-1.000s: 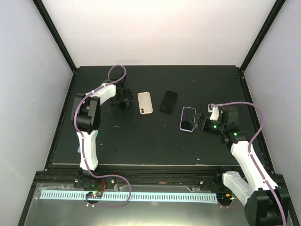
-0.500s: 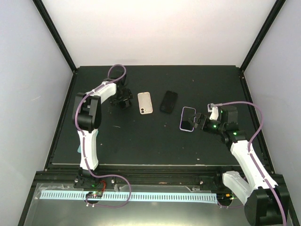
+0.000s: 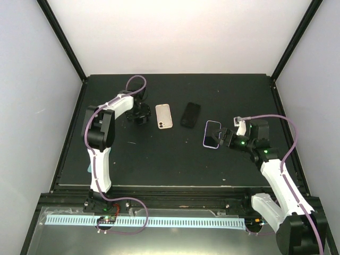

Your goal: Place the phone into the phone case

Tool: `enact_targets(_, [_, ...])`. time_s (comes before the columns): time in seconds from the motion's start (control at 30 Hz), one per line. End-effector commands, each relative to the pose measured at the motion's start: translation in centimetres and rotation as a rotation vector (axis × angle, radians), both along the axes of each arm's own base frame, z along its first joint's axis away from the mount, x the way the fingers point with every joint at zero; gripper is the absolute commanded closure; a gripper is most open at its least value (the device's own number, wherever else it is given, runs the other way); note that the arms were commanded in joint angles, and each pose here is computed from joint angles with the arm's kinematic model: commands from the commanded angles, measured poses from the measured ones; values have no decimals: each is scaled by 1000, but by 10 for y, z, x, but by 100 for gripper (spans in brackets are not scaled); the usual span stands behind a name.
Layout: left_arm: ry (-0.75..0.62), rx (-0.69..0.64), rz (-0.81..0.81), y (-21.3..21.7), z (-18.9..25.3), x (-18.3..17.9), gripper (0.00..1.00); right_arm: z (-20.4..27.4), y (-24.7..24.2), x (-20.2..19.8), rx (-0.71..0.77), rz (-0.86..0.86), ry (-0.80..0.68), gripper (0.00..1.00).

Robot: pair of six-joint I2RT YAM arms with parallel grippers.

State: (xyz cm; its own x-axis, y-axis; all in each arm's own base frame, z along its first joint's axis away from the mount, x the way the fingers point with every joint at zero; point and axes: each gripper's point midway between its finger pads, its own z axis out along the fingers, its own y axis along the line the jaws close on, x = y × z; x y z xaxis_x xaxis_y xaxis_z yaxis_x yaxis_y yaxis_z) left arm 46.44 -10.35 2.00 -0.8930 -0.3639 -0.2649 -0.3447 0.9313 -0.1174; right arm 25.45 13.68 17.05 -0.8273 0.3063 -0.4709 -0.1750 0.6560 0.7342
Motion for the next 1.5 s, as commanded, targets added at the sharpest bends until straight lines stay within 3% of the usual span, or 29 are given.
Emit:
enact_targets(0.0, [137,-3,-89,-16,-18,-51,18,13,6,-4,26,31,-39,0])
enact_targets(0.27, [83,-20,-133,-28,-4,-71,21,12,5,-13,38,26,-37,1])
enact_targets(0.57, [59,2,-181,-31,-9,-50,11,9,4,-16,43,16,-34,1])
enact_targets(0.9, [74,18,-190,-34,-23,-36,8,2,1,-17,16,9,-16,0])
enact_targets(1.23, [78,13,-212,-31,-23,-50,25,-9,-11,-4,-33,-81,19,0])
enact_targets(1.47, [72,-30,-218,-32,-20,-83,35,-14,-12,16,-67,-112,27,13])
